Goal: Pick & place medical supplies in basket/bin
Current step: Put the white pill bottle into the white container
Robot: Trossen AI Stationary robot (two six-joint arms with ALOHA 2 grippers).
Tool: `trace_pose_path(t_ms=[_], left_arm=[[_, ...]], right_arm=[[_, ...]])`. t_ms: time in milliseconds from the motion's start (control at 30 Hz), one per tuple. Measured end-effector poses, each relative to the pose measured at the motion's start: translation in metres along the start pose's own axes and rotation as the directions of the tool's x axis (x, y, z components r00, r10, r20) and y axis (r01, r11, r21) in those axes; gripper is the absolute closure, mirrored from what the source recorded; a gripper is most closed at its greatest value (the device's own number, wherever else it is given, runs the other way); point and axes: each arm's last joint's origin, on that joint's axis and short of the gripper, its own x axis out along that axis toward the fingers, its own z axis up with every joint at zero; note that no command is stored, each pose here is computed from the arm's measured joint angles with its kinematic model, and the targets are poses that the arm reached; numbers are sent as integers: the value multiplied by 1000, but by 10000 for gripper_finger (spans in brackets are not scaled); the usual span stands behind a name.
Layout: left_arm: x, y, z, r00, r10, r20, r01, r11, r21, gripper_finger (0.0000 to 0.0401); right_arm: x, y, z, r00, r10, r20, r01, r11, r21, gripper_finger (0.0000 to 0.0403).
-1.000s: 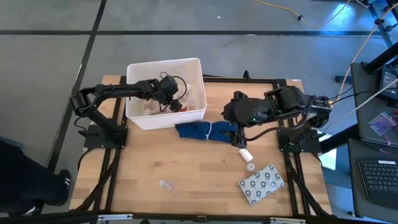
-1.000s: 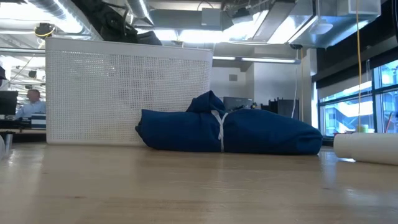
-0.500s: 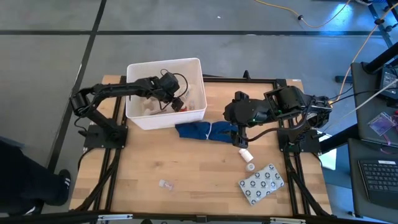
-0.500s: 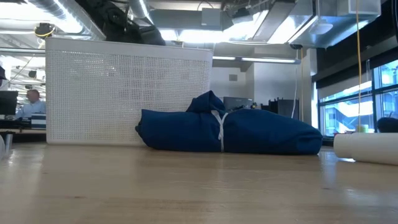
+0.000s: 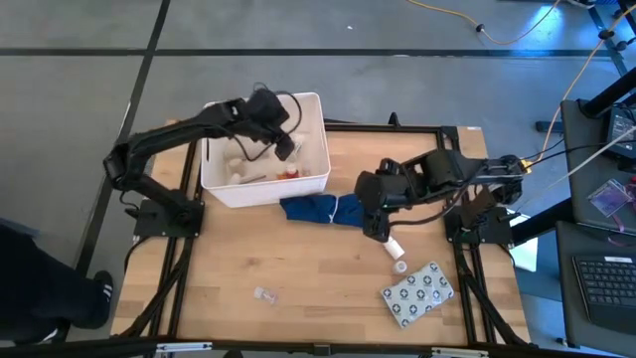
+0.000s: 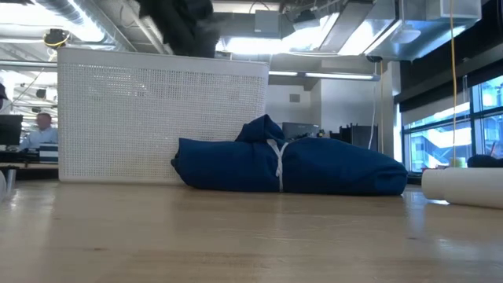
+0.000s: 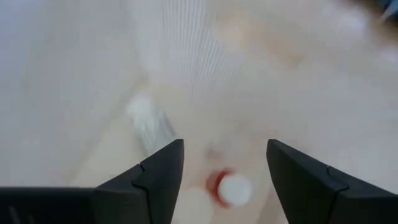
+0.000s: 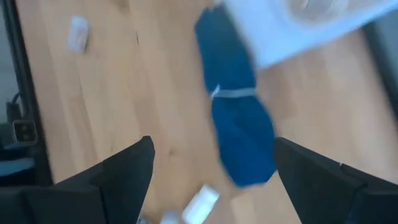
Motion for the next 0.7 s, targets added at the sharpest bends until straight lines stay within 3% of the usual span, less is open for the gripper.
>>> trace_pose_path(t_ms=[167, 367, 567, 700], left_arm=[[-51, -12, 16, 978, -55, 202, 53, 998, 16, 186], [-92, -38, 11, 925, -172, 340, 155, 985, 77, 189], [-109, -68, 3, 880, -278, 385, 217, 956, 196, 190], [-109, -81, 2, 864, -319, 389, 242, 942, 234, 190]], right_arm=[[23, -3, -24, 986, 16, -163, -1, 995, 95, 76], [44, -20, -72, 949, -16, -316, 106, 957, 271, 76], [80, -16, -119, 951, 1, -310, 99, 947, 306, 76], [118, -10, -146, 925, -10, -379, 143, 936, 322, 76]])
